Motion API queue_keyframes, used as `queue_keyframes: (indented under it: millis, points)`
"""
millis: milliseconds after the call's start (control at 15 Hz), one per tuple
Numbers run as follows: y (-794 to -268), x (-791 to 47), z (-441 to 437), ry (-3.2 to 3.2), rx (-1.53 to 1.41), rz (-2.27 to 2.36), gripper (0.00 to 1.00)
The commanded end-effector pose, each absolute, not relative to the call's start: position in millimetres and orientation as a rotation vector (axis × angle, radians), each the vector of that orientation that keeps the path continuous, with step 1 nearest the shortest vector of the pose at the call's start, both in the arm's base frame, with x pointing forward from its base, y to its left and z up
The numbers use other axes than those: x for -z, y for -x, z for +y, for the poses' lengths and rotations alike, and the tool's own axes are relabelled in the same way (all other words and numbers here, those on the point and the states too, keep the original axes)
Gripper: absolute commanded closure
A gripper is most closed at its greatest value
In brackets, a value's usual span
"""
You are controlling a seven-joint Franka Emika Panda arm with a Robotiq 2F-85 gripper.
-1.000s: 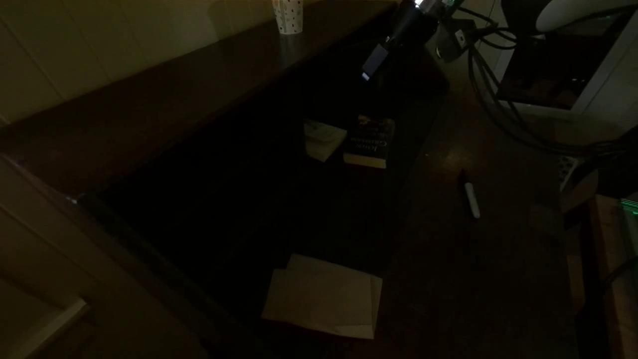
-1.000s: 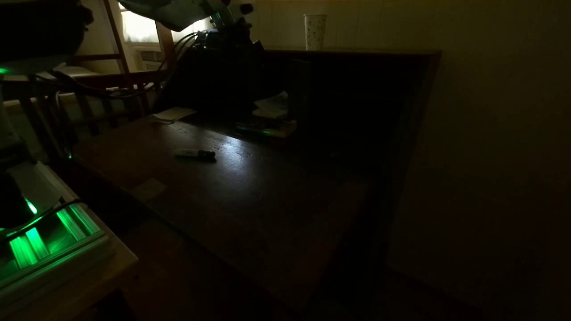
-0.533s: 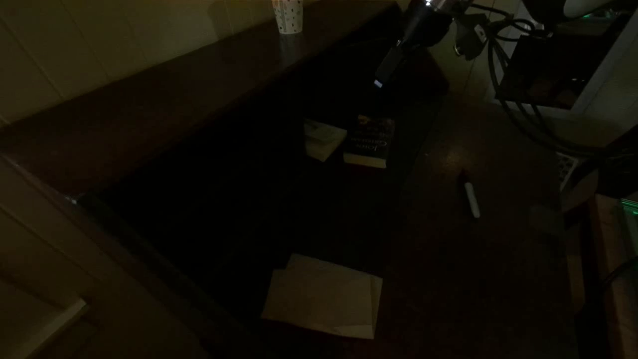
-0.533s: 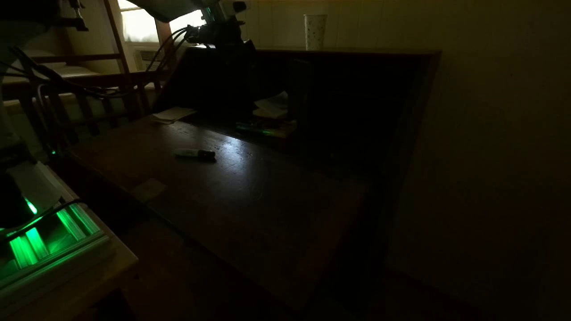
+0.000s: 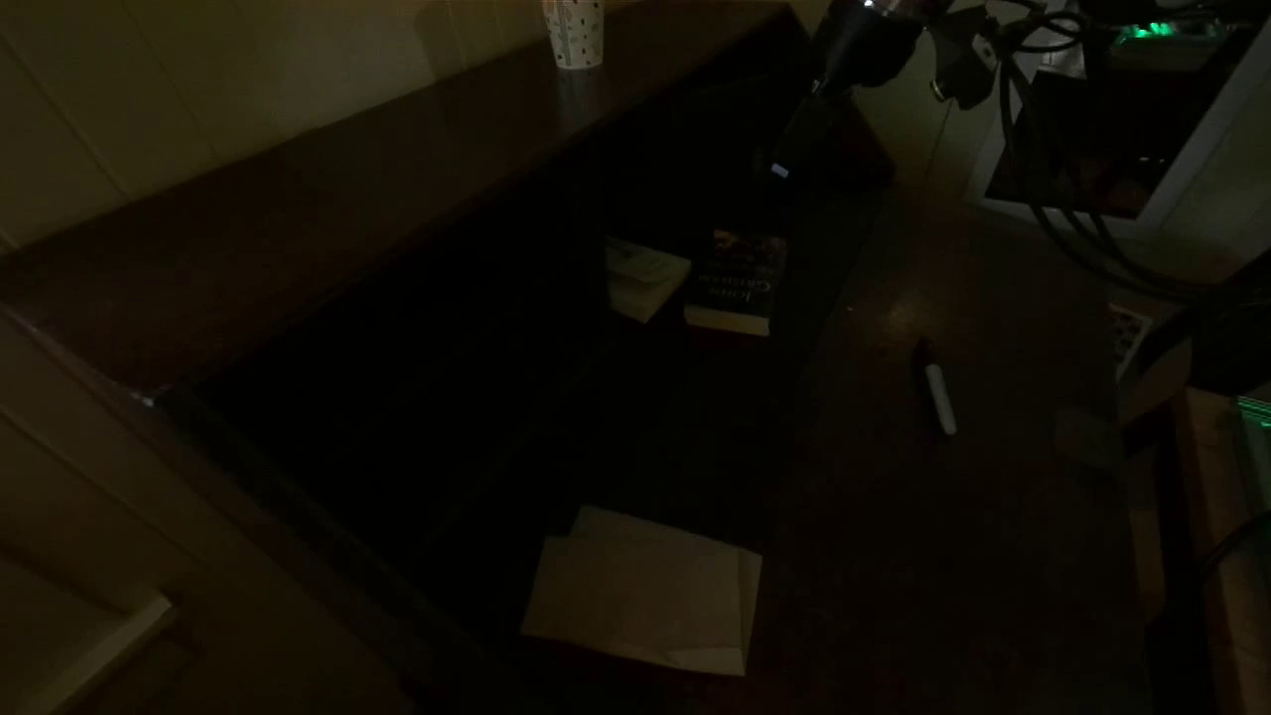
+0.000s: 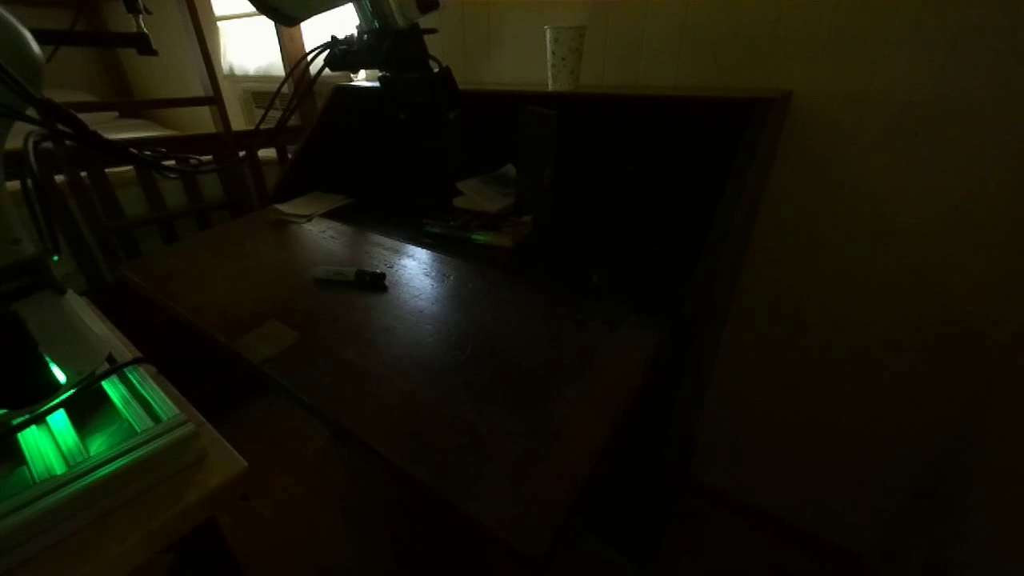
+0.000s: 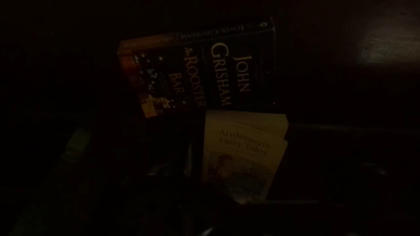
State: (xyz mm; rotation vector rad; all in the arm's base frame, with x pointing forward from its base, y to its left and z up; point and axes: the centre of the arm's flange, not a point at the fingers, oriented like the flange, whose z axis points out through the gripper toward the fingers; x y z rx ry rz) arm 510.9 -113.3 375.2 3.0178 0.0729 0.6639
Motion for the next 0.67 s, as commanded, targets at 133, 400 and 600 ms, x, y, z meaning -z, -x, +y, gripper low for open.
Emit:
queue_keyframes:
  millis: [133,400,600]
  points:
    - [-506.8,-376.6,-118.8,-3.003,-0.624,0.09,0.0]
    - [-504.4,-376.5,-121.0,-2.995,-0.6,0.096,0.0]
    - [-504.4,-376.7,-120.5,-2.993,-0.6,0.097,0.0]
